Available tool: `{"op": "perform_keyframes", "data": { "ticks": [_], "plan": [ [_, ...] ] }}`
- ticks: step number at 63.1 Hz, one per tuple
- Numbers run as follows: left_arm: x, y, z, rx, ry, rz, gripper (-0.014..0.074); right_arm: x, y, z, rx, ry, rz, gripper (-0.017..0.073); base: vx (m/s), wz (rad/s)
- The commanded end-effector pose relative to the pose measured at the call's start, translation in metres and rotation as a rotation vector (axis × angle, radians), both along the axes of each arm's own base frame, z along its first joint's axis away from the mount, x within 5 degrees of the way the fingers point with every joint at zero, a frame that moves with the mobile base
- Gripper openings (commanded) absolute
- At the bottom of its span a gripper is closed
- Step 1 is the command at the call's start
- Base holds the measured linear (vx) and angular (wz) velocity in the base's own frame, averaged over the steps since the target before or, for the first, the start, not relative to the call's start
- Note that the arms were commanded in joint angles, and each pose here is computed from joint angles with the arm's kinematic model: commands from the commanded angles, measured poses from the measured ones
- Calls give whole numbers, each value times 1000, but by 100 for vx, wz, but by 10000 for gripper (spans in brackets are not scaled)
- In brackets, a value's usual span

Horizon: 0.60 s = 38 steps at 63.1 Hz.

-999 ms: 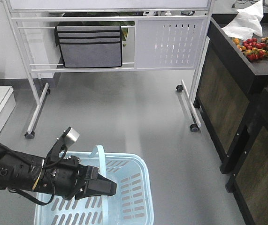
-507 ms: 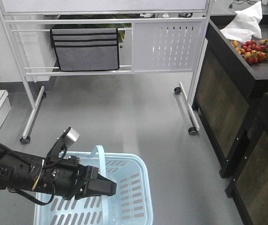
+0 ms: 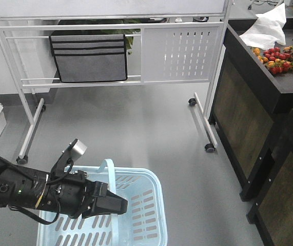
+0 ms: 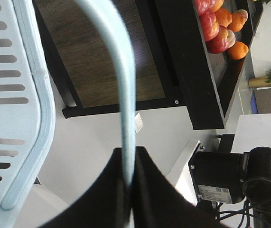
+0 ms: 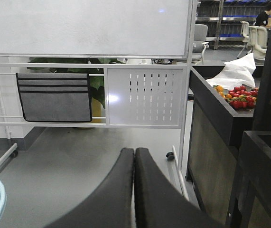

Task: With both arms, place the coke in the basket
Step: 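Drive the base across the floor holding the basket in the left gripper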

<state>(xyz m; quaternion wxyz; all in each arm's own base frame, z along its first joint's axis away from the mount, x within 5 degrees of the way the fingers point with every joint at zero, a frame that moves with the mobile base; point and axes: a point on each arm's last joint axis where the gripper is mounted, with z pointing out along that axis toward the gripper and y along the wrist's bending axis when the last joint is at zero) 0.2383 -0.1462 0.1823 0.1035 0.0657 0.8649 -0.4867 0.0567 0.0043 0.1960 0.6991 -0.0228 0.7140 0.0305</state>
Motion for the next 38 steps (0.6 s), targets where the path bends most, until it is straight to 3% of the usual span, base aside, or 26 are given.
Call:
{"op": "perform_keyframes", "data": {
  "ticks": [1, 38],
  "plan": [
    [0, -5, 22, -90, -44, 5, -5, 0, 0, 1, 1, -68, -2, -10, 12, -1],
    [0, -5, 22, -90, -44, 5, -5, 0, 0, 1, 1, -68, -2, -10, 14, 0]
  ]
}}
